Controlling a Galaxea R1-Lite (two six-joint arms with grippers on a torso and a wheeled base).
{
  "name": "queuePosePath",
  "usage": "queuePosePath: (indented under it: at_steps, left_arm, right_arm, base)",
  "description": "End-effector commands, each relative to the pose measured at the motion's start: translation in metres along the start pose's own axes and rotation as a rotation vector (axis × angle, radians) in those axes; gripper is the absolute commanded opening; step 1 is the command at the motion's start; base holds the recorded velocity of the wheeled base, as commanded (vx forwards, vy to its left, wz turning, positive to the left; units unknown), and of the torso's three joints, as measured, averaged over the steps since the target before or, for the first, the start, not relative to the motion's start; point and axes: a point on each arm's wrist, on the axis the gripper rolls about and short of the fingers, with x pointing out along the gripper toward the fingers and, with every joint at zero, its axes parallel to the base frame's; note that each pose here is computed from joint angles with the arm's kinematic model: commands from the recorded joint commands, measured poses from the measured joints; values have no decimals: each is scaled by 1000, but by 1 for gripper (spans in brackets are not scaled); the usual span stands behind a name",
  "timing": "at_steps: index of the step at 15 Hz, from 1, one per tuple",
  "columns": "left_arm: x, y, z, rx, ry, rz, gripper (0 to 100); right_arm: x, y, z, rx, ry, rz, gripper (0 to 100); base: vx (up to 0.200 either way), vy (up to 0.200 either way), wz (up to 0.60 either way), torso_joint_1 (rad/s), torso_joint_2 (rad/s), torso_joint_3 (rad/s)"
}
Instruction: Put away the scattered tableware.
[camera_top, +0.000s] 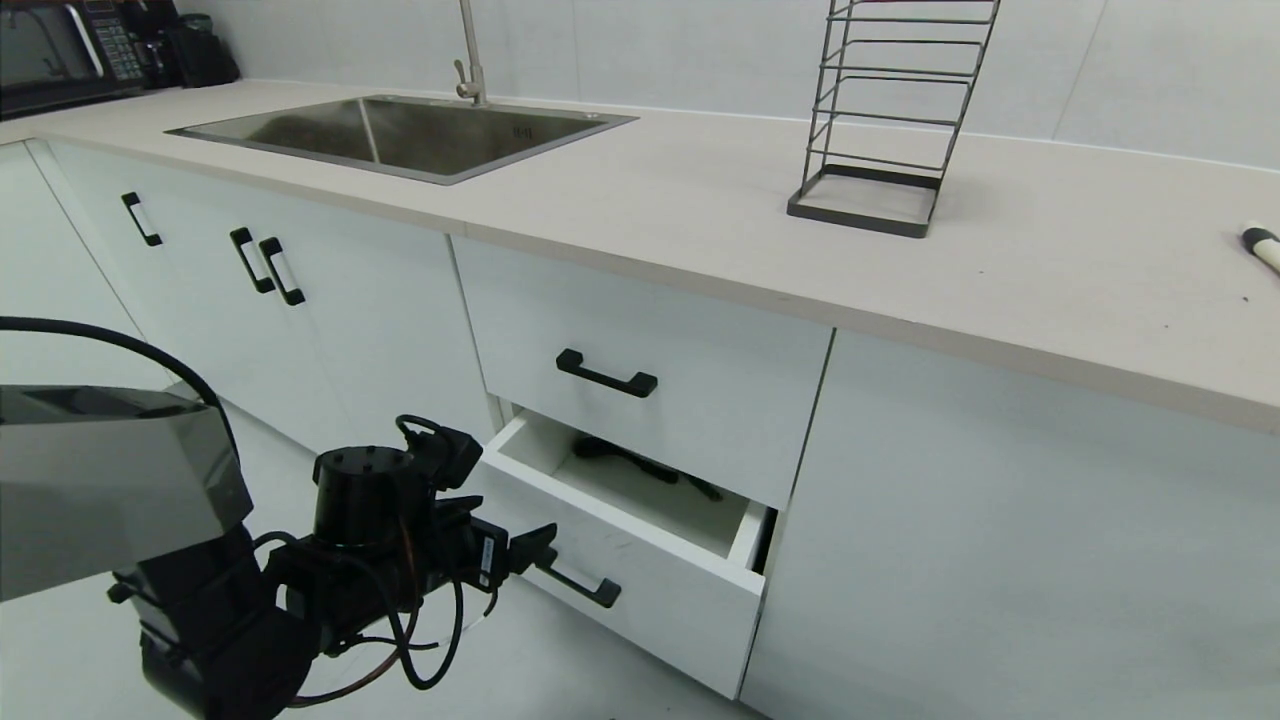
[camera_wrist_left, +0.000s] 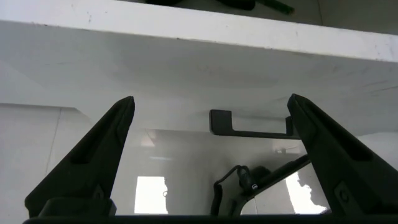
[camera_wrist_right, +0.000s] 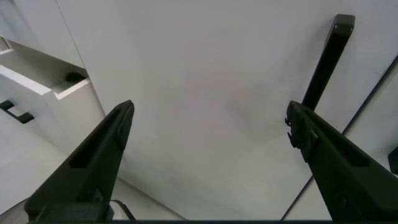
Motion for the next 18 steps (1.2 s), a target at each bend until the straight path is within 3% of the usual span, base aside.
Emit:
queuePosePath:
  at_steps: [1,6,10,18]
  left_arm:
    - [8,2,2,-1,-15,2,100]
    - [27,18,9,-12,-65,36,100]
    - [41,20,12,7,-161,29,100]
    - [54,20,10,33,-195,-18,100]
  right_arm:
    - [0,0,0,0,1,1,100]
    - [0,0,0,0,1,1,100]
    - [0,0,0,0,1,1,100]
    - [0,0,0,0,1,1,100]
  base:
    - [0,0,0,0,0,0]
    - [0,0,0,0,0,0]
    - [0,0,0,0,0,0]
    - [0,0,0,0,0,0]
